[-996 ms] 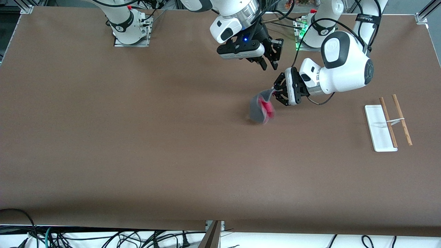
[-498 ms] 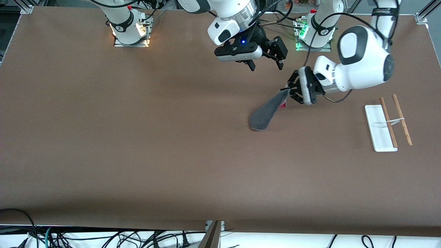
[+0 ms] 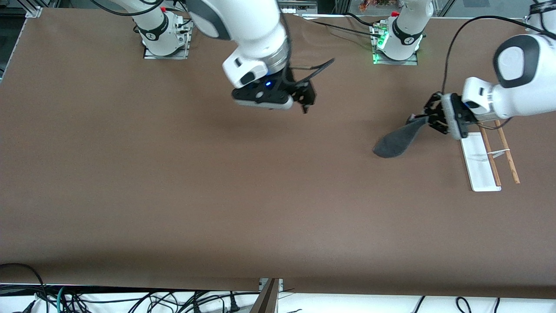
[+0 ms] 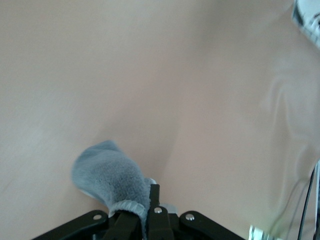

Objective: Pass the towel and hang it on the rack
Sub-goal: 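Carry the towel with the left gripper over the wooden rods while the right gripper retracts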

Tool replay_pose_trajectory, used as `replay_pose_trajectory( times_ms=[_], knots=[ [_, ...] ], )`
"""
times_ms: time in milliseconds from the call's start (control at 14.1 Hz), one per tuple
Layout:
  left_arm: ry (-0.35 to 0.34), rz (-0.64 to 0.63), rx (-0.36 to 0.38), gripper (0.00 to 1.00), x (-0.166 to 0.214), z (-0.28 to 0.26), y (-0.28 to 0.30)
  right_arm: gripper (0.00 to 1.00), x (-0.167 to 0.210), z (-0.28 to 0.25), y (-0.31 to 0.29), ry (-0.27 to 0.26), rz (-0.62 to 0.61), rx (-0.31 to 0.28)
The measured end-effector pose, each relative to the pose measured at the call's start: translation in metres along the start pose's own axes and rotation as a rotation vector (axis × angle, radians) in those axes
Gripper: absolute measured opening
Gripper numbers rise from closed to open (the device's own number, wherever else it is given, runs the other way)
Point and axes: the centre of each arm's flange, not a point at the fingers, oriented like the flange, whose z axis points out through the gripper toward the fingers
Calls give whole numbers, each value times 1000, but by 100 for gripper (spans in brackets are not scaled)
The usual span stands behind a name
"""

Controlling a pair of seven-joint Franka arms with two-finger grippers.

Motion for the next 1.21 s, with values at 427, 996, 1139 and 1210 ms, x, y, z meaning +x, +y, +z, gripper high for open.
replay_pose_trajectory(
  times_ms=[427,996,1139,1210],
  knots=[
    [-13,34,-53,2,-112,-35,-68,100,94,-46,155,-94,-247,-236],
    [-28,71,-71,2,-187,-109,-104,100,149,-128,378,-229,-256,-292],
    [-36,79,-66,2,-192,-125,-106,100,144,-147,415,-225,-195,-283],
    [-41,87,-64,2,-193,-132,-107,100,142,-154,430,-225,-183,-279]
  ],
)
